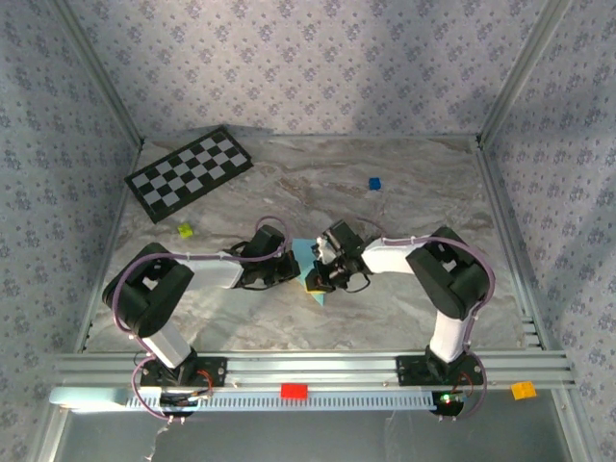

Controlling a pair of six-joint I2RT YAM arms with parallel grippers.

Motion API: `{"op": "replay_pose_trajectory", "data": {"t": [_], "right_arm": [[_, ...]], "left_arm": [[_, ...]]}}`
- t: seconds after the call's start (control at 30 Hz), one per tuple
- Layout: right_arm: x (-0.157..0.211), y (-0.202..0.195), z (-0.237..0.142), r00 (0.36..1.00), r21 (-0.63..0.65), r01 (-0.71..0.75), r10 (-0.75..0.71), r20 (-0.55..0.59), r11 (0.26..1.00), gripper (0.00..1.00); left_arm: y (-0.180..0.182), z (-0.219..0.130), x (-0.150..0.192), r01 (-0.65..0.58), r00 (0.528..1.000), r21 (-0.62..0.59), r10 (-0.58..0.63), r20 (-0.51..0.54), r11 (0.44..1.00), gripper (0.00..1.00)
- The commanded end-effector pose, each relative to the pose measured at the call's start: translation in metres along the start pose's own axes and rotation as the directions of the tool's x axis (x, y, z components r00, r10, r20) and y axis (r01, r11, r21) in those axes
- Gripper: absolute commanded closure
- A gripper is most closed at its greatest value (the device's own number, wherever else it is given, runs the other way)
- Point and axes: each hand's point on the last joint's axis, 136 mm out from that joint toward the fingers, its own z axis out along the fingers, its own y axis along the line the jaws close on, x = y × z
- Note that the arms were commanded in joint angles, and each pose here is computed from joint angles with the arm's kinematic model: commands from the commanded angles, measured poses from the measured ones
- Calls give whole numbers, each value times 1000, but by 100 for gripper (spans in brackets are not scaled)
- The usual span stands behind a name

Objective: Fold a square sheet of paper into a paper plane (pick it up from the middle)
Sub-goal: Third fold the triangle at the center of the table, then fourth fold the wing at the center of the table.

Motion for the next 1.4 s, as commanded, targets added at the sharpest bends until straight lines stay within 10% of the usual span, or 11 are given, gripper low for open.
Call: {"op": "replay_pose_trajectory", "data": {"t": [0.0,0.63,0.87,1.37], "right_arm": [[19,-6,-8,1000,19,-8,9,-22,1000,90],[-4,-28,-85,958,201,-55,-5,285,978,75],[-13,-14,-76,962,186,-25,-27,271,982,68],[-35,-5,-38,982,174,2,-35,186,985,64]], "left_arm": [[36,3,17,37,998,-130,-43,-38,991,100],[6,-23,21,138,982,-61,-128,141,989,98],[-16,-67,4,18,968,-68,-1,250,998,69],[2,-72,-7,68,996,146,-75,38,987,55]]}}
